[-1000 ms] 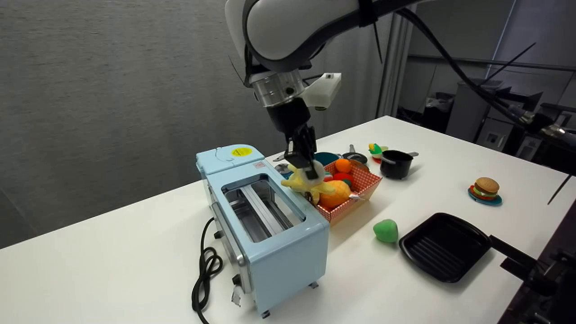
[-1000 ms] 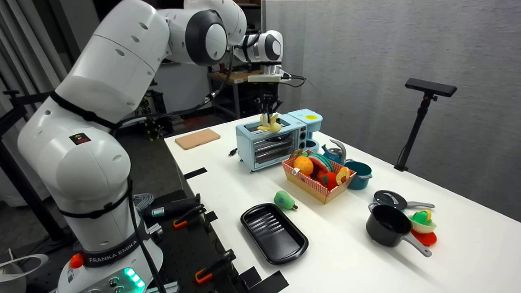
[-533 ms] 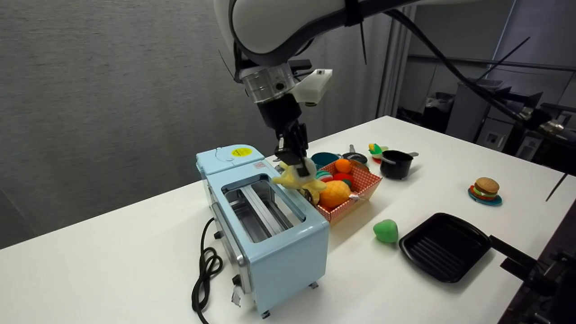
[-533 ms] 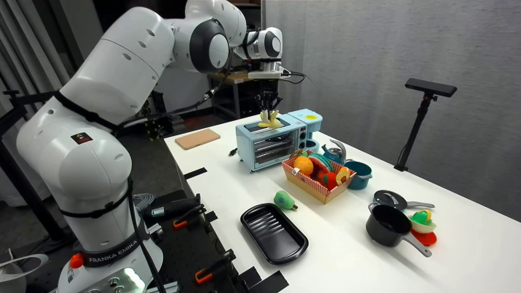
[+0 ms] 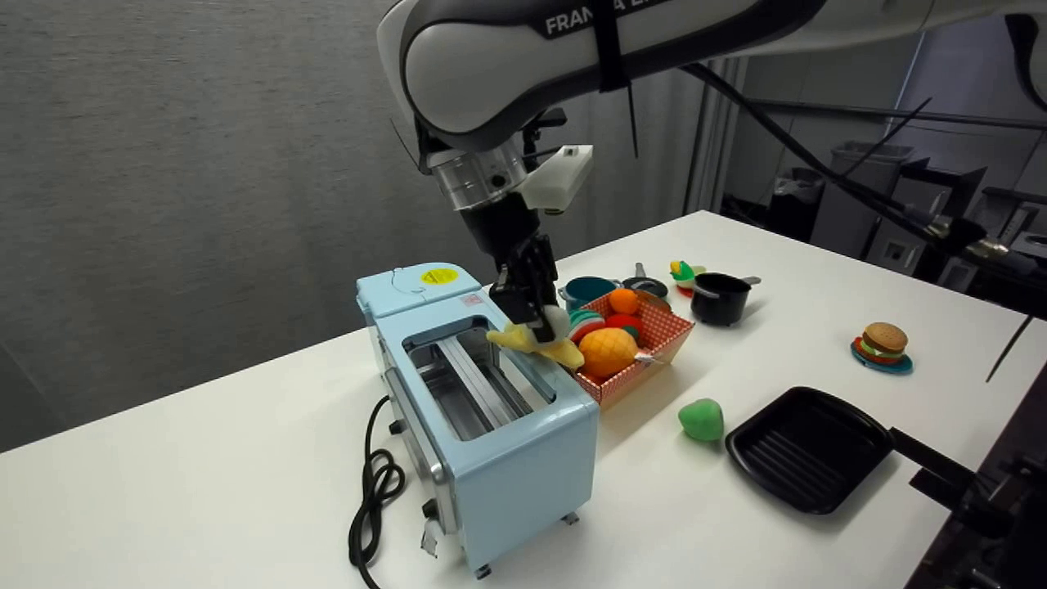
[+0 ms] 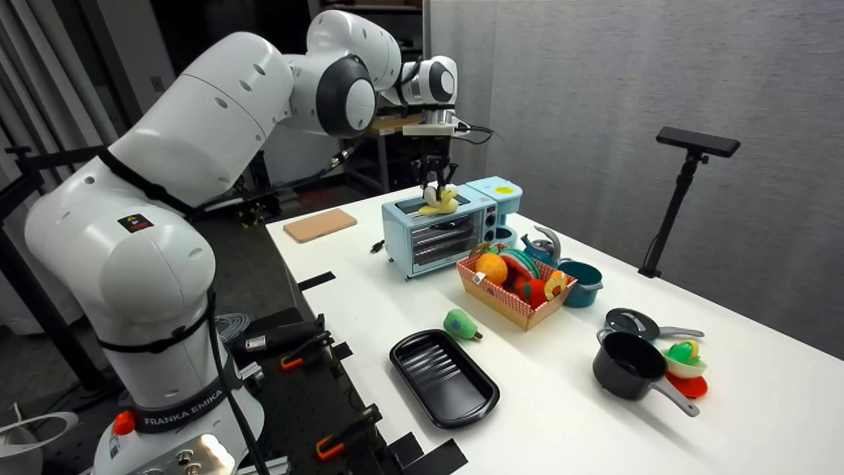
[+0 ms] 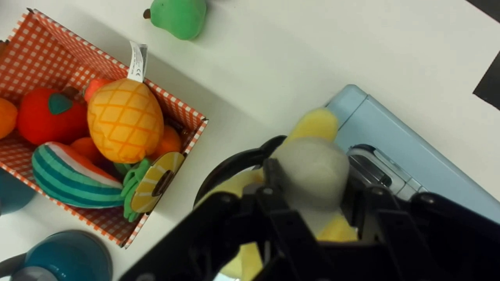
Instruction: Pick up the banana plush toy and put it on top of the toaster
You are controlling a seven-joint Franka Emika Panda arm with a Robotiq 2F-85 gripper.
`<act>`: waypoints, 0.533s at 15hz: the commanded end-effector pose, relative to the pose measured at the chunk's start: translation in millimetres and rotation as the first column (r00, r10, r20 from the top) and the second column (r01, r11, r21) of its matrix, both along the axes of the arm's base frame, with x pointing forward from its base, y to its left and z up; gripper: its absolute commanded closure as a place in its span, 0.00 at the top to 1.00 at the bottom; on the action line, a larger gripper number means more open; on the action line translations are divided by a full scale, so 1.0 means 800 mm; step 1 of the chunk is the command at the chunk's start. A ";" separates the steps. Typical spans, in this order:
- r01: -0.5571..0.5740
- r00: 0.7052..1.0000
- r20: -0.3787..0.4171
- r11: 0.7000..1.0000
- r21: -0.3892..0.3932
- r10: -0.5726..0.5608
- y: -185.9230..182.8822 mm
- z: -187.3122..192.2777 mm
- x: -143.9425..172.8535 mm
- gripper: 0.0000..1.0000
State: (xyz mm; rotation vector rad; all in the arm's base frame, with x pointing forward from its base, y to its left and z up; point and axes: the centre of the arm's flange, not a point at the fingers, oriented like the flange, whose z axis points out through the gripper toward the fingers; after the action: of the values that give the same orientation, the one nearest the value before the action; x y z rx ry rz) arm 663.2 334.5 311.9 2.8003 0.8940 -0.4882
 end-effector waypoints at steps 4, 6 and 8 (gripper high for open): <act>-0.019 0.999 -0.029 0.999 -0.051 0.017 0.010 0.018 0.030 0.95; -0.017 0.999 -0.034 0.998 -0.054 0.016 0.007 0.023 0.030 1.00; -0.018 0.999 -0.036 0.998 -0.056 0.016 0.005 0.027 0.030 1.00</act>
State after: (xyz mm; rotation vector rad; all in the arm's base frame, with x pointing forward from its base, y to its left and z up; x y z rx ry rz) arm 664.4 329.4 322.1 2.7757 0.8826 -0.5414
